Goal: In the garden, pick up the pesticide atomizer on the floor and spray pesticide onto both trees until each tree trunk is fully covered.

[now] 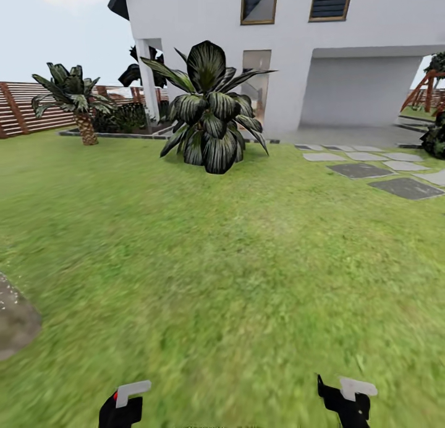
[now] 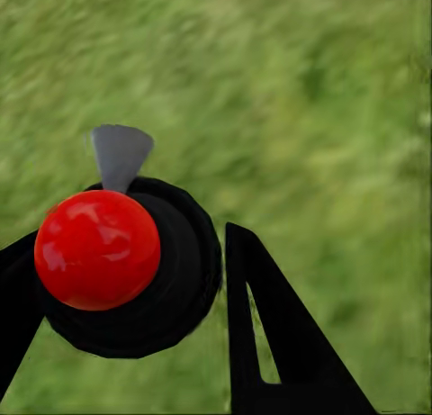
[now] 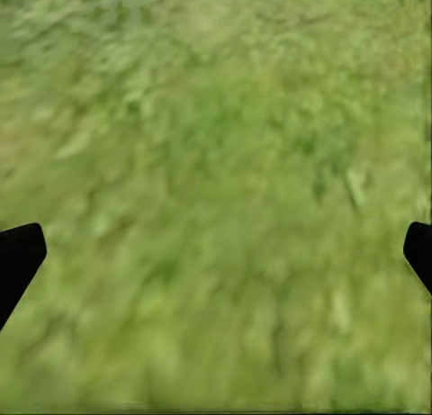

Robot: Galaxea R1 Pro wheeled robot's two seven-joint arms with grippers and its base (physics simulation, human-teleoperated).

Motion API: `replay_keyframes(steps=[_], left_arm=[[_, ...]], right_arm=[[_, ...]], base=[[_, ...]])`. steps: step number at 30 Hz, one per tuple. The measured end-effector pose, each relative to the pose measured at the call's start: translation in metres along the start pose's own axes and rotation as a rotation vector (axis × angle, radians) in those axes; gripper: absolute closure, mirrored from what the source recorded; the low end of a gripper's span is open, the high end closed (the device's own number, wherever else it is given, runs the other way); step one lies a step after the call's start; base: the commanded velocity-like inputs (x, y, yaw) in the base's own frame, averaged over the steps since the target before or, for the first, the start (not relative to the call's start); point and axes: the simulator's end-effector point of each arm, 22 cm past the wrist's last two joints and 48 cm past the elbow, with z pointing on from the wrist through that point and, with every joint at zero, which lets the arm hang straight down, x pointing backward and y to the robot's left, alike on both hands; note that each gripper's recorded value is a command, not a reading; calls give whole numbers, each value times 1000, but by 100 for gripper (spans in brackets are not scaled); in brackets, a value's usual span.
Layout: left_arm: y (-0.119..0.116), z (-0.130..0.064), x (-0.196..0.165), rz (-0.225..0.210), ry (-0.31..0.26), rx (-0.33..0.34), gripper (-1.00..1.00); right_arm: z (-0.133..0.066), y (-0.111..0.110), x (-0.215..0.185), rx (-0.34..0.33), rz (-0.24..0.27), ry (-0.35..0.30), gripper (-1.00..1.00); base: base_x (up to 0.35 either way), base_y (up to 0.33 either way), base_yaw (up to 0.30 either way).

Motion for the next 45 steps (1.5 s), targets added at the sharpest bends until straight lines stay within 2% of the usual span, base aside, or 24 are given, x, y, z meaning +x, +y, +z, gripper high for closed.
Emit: replay_keyframes(steps=[45], left_arm=[[1, 0, 6, 1, 14, 1, 100]], right_arm=[[0, 0, 0, -1, -1, 0, -100]], base=[[-3, -273, -300]])
